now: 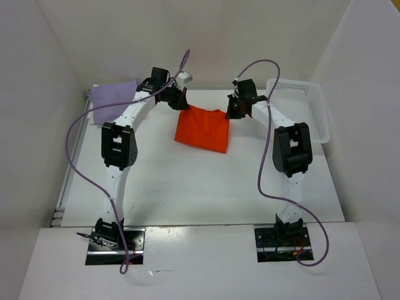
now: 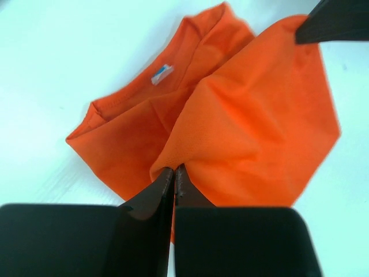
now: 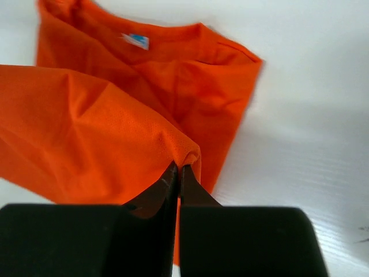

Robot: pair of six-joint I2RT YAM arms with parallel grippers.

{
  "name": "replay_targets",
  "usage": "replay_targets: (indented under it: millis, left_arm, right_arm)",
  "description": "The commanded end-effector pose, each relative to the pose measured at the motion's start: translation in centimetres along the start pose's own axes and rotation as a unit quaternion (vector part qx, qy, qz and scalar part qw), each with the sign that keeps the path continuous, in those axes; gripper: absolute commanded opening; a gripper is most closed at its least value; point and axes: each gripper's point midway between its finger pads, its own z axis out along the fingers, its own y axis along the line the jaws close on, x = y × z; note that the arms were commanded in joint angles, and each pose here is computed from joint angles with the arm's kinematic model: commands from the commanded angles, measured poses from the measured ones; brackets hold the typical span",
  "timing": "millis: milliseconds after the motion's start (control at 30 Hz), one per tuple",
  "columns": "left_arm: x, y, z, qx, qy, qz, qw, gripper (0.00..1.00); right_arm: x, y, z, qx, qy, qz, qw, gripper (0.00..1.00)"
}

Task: Fold and stack the t-shirts
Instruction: Fold the long partially folded tshirt into a neat square

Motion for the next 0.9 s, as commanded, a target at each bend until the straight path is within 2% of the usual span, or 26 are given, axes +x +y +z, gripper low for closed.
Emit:
replay_targets:
  millis: [0, 233, 433, 500, 533, 567, 600, 667, 700, 767, 800, 833, 867]
  left_arm:
    - [-4.1, -0.9, -3.4, -0.018, -0.039, 0.013, 0.999, 0.0]
    - [-3.8, 2.1, -5.4, -0.072, -0.038, -0.002, 0.997, 0.0]
    - [-0.5, 5.3, -3.2, -0.107, -0.012, -0.019, 0.994, 0.0]
    - [-0.4, 6.4, -2.7, -0.123, -0.009, -0.019, 0.992, 0.0]
    - [0.2, 7.0, -2.0, -0.126, -0.003, -0.027, 0.992, 0.0]
    - [-1.0, 7.5, -2.3, -0.137, -0.015, -0.023, 0.99, 0.0]
    - [-1.2, 7.8, -2.2, -0.143, -0.017, -0.021, 0.989, 0.01]
    - [-0.9, 8.3, -1.8, -0.148, -0.015, -0.022, 0.989, 0.01]
    - [-1.8, 8.7, -2.2, -0.159, -0.025, -0.015, 0.987, 0.01]
    - [-0.9, 9.4, -1.4, -0.165, -0.018, -0.018, 0.986, 0.13]
    - [-0.8, 9.7, -1.3, -0.17, -0.018, -0.018, 0.985, 0.27]
    - [-1.1, 9.9, -1.5, -0.177, -0.02, -0.016, 0.984, 0.48]
    - [-1.1, 10.0, -1.6, -0.181, -0.019, -0.016, 0.983, 0.8]
  right_arm:
    - [-4.4, 3.4, -3.3, -0.022, -0.057, -0.033, 0.998, 0.0]
    - [-6.8, 4.4, -1.7, -0.031, -0.077, -0.039, 0.996, 0.0]
    - [-6.2, 3.9, 1.9, -0.018, -0.057, -0.038, 0.997, 0.0]
    - [-6.8, 3.8, 2.8, -0.015, -0.063, -0.039, 0.997, 0.0]
    - [-5.8, 3.2, 4.2, -0.01, -0.046, -0.036, 0.998, 0.0]
    - [-5.5, 3.0, 4.7, -0.008, -0.038, -0.035, 0.999, 0.01]
    - [-6.6, 3.4, 4.5, -0.011, -0.05, -0.037, 0.998, 0.05]
    - [-6.1, 2.9, 5.9, -0.003, -0.039, -0.035, 0.999, 0.2]
    - [-7.6, 3.0, 5.6, 0.002, -0.057, -0.037, 0.998, 0.22]
    - [-8.7, 2.7, 5.7, 0.018, -0.073, -0.032, 0.997, 0.29]
    - [-9.6, 2.1, 5.4, 0.025, -0.082, -0.028, 0.996, 0.42]
    - [-10.0, 2.2, 5.2, 0.023, -0.086, -0.029, 0.996, 0.48]
    - [-10.6, 1.7, 4.7, 0.029, -0.093, -0.021, 0.995, 0.53]
